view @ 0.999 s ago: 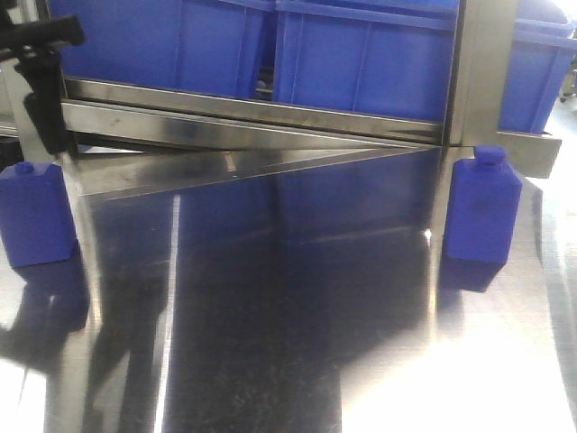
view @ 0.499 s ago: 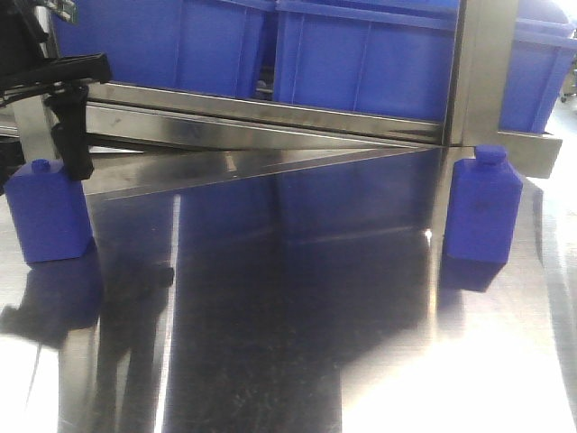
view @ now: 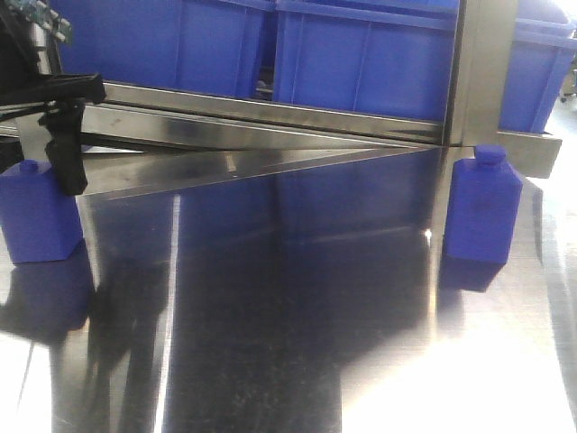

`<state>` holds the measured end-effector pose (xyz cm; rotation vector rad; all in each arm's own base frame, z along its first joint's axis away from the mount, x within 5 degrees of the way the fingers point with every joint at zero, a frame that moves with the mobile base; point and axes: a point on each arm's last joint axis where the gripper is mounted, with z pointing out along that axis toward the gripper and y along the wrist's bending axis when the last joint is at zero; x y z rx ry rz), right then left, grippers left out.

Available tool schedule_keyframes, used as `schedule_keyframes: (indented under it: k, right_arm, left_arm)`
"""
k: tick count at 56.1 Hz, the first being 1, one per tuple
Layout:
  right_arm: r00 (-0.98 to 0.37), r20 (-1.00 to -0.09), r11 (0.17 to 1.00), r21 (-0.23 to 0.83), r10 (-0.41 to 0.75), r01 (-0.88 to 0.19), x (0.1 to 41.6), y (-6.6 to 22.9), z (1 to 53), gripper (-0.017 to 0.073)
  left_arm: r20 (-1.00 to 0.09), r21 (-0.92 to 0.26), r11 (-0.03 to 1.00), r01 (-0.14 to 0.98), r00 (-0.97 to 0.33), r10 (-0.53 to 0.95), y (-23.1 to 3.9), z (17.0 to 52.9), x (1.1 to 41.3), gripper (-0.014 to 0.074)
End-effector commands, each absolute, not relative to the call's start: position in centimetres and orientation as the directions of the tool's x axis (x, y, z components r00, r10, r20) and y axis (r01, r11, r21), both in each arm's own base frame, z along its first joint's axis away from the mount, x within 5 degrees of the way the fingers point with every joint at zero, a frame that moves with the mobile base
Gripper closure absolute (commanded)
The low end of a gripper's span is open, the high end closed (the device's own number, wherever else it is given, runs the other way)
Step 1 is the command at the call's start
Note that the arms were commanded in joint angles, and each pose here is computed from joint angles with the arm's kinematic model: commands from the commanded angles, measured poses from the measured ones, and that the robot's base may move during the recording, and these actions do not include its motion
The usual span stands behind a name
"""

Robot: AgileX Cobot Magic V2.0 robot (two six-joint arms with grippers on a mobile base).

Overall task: Pick and sort blue part to right shelf
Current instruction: 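Close the left gripper on the blue part and lift it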

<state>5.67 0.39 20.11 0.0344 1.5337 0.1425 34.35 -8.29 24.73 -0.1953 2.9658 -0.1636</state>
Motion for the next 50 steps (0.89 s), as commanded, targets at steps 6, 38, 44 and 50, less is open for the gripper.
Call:
schedule_keyframes:
  k: [6, 38, 44, 50]
  right_arm:
    - [0.143, -0.983, 0.992, 0.107, 0.116, -0.072, 5.4, 0.3, 21.3, 0.0515]
    - [0.143, -0.983, 0.992, 0.107, 0.116, -0.072, 5.4, 0.3, 21.3, 0.0515]
    - [0.143, -0.983, 0.992, 0.107, 0.116, -0.072, 5.4, 0.3, 21.3, 0.0515]
    - [0.143, -0.983, 0.992, 0.107, 0.116, -0.072, 5.4, 0.3, 21.3, 0.0515]
  left_arm:
    - [-0.26, -0.157, 0.981, -0.113, -0.954, -0.151, -8.5, 26.2, 34.3, 0.0089]
    - [-0.19, -0.129, 0.987, -0.098, -0.974, -0.122, -8.5, 25.3, 34.3, 0.0261]
    - [-0.229, -0.124, 0.991, -0.052, -0.97, -0.08, -8.4, 26.7, 33.9, 0.0261]
    - [-0.322, -0.057, 0.998, 0.016, -0.947, -0.003, -8.1, 29.3, 32.7, 0.0261]
